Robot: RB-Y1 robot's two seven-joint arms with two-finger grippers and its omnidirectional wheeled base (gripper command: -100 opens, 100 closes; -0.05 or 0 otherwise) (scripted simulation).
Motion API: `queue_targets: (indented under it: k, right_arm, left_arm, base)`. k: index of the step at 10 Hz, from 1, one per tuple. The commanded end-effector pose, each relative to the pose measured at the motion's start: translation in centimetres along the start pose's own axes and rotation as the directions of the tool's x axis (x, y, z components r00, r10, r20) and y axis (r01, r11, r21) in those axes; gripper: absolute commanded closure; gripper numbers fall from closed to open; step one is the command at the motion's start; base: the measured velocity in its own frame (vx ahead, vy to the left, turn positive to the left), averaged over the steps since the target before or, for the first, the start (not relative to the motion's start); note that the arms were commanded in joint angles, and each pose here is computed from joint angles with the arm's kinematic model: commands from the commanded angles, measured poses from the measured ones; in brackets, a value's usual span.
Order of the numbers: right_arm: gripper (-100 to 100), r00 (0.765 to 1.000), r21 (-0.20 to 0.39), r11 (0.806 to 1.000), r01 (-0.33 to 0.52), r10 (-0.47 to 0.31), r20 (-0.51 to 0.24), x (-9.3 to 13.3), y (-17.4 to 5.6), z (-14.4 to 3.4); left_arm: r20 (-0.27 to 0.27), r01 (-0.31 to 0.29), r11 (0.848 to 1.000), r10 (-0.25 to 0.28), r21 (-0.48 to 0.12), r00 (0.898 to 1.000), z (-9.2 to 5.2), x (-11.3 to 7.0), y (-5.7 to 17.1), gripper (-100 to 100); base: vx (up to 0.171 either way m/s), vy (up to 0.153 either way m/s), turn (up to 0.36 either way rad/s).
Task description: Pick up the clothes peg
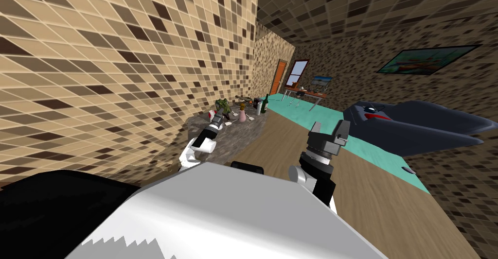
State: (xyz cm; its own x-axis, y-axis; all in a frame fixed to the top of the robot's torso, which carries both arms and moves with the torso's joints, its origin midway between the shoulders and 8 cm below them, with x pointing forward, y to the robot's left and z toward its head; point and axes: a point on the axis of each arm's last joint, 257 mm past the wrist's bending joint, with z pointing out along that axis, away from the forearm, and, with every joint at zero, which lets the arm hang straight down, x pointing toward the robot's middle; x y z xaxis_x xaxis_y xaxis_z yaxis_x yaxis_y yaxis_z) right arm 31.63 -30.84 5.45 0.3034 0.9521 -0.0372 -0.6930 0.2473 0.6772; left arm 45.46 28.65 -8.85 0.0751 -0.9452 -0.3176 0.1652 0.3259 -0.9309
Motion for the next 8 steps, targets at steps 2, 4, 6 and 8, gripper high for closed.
queue_targets:
  k: [2, 4, 6, 8]
  right_arm:
    - [0, 1.0, 0.0, 1.0, 0.0, 0.0, 0.0, 0.0, 0.0, 0.0]
    - [0, 1.0, 0.0, 1.0, 0.0, 0.0, 0.0, 0.0, 0.0, 0.0]
    - [0, 1.0, 0.0, 1.0, 0.0, 0.0, 0.0, 0.0, 0.0, 0.0]
    - [0, 1.0, 0.0, 1.0, 0.0, 0.0, 0.0, 0.0, 0.0, 0.0]
  left_arm:
    - [-0.013, -0.01, 0.999, 0.009, -0.047, 1.0, 0.7, 0.0, 1.0, -100]
    - [-0.025, -0.016, 0.996, 0.014, -0.087, 1.0, 1.2, 0.1, 1.8, -100]
    - [-0.032, -0.018, 0.991, 0.014, -0.131, 0.999, 1.1, 0.2, 3.0, -100]
    - [-0.046, -0.025, 0.983, 0.017, -0.182, 0.999, 1.5, 0.4, 4.1, -100]
  base:
    - [-0.009, -0.005, -0.009]
    - [-0.013, -0.008, -0.02]
    - [-0.009, -0.005, -0.008]
    - [-0.009, -0.006, -0.021]
